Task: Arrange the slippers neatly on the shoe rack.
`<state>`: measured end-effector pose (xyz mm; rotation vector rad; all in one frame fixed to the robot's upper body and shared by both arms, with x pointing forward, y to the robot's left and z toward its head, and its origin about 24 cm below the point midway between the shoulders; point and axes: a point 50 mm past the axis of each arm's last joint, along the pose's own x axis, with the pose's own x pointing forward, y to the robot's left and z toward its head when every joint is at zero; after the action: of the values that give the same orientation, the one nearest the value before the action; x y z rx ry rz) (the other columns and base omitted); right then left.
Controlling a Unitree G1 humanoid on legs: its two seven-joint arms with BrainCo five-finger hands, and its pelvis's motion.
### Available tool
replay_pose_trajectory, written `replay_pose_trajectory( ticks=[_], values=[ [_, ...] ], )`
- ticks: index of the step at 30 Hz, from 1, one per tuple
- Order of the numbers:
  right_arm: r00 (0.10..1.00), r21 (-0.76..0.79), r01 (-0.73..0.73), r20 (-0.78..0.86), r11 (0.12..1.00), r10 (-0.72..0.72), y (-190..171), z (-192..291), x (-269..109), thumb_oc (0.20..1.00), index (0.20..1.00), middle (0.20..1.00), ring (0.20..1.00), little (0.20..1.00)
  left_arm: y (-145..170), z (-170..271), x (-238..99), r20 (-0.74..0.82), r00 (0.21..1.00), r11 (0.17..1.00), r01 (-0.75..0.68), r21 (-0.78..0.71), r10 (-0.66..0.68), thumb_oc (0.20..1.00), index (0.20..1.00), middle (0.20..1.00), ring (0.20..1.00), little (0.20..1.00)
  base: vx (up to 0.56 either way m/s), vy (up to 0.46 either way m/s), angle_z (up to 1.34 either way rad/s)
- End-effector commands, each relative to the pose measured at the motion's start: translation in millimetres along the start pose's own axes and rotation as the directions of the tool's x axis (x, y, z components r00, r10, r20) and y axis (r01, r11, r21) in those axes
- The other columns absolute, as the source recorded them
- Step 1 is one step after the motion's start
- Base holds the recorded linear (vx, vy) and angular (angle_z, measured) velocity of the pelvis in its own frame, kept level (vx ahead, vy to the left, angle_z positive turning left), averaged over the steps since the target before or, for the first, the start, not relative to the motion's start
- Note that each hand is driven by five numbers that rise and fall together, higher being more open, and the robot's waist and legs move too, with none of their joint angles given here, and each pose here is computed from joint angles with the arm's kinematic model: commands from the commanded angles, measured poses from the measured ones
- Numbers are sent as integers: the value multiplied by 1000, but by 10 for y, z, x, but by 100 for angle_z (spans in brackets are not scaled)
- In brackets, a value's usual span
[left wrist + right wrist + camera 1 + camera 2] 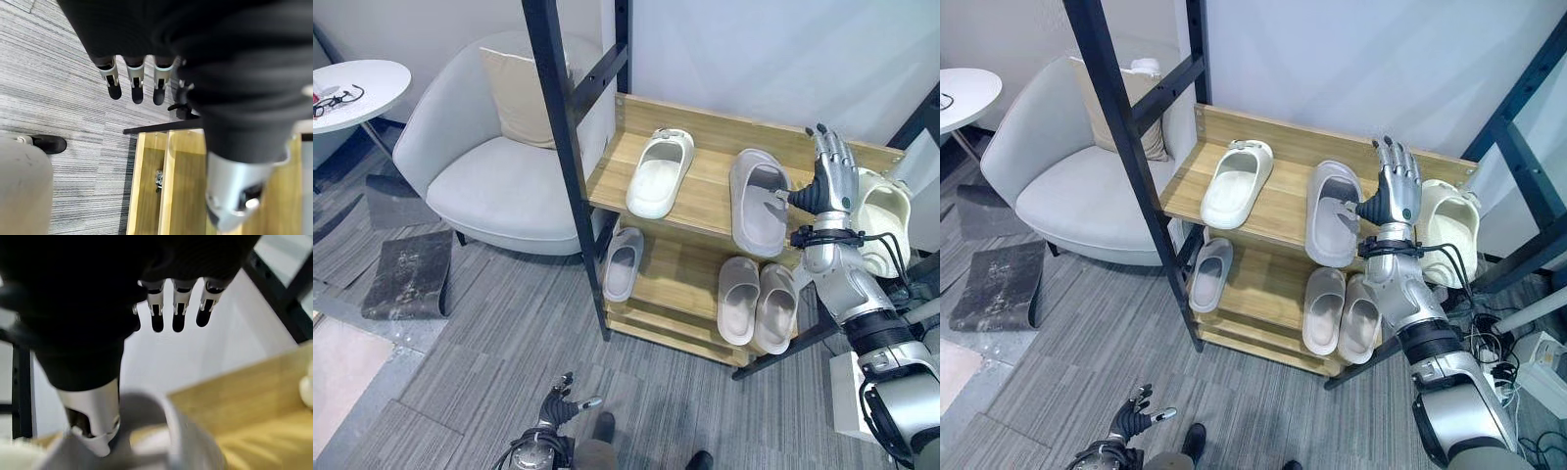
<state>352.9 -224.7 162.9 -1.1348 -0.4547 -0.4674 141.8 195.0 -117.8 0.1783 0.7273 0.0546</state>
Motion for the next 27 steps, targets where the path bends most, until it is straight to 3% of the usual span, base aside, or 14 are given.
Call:
replay_pose_trajectory(
  ticks=[1,7,8,9,20,23,27],
  values=[
    [994,-27,85,67,996,-84,-241,159,362,1000,1000,1000,1000,1000,-86,200,75,86,995,999,40,0,-40,1000,1000,1000,1000,1000,0,0,0],
    [995,-84,86,59,993,-82,-275,166,547,1000,1000,1000,1000,1000,-76,180,82,79,996,999,34,10,-34,1000,1000,1000,1000,1000,0,0,0],
    [996,-91,82,44,992,-78,-267,143,567,730,730,730,730,730,-76,176,83,77,996,999,34,10,-34,1000,1000,1000,1000,1000,0,0,0],
    [995,-100,93,45,991,-89,-311,173,648,200,200,200,200,200,-75,164,89,69,997,1000,29,12,-29,1000,1000,1000,1000,1000,0,0,0],
    [997,-104,50,-50,993,-56,-264,52,714,200,200,200,200,200,-146,237,117,90,995,999,38,-6,-37,1000,1000,1000,1000,1000,-2,15,4],
    [997,-63,71,-26,995,-72,-276,110,701,200,200,200,200,200,-139,249,118,94,995,999,31,-9,-30,1000,1000,1000,1000,1000,-5,5,1],
    [964,81,220,132,972,-229,-528,469,616,200,200,200,200,200,-106,229,123,79,997,1000,1,-31,1,1000,1000,1000,1000,1000,0,0,0]
  ],
)
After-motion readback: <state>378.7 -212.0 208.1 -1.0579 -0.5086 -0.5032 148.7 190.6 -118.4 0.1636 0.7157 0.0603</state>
